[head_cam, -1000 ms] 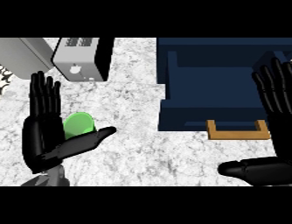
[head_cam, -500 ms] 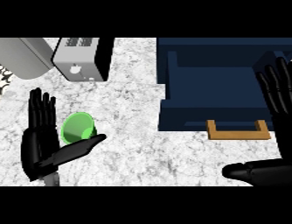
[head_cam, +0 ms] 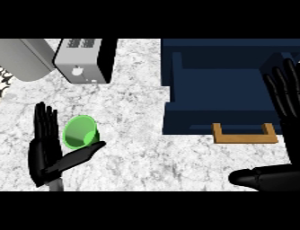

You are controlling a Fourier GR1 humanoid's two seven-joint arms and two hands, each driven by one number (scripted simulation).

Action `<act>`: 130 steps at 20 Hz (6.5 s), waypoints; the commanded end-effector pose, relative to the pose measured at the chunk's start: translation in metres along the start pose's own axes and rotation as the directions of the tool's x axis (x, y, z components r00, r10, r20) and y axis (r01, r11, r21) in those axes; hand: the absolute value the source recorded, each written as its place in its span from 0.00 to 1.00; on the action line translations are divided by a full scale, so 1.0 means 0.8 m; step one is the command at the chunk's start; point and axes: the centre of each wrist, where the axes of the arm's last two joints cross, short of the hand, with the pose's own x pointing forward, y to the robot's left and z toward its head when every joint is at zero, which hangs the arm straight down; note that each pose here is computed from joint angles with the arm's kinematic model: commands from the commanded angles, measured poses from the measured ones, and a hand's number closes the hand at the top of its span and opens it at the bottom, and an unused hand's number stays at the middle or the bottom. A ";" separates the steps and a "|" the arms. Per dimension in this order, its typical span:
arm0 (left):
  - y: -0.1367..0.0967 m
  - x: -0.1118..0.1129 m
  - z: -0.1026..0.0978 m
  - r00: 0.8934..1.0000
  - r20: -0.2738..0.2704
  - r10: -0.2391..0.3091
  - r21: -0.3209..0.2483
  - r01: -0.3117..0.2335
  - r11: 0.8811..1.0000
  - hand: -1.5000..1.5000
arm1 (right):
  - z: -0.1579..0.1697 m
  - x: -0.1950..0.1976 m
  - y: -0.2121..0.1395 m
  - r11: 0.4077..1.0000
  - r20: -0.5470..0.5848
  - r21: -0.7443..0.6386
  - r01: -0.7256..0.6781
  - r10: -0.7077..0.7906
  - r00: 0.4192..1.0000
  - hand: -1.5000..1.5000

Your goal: Pick up the cup, place it into the drawer and close the drawer

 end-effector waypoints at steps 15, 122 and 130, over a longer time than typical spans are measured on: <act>0.061 -0.075 -0.007 1.000 -0.029 0.012 0.045 -0.010 0.999 0.00 | 0.002 0.003 -0.016 1.000 0.008 0.017 0.009 -0.010 1.000 0.00; -0.266 0.195 -0.167 0.941 0.176 0.289 -0.566 -0.143 0.812 1.00 | -0.005 -0.002 -0.042 1.000 -0.006 0.009 0.001 -0.001 1.000 0.00; -0.320 0.191 -0.171 0.963 0.149 0.226 -0.556 -0.108 0.824 1.00 | 0.003 -0.002 -0.021 1.000 -0.013 0.015 0.006 -0.005 1.000 0.00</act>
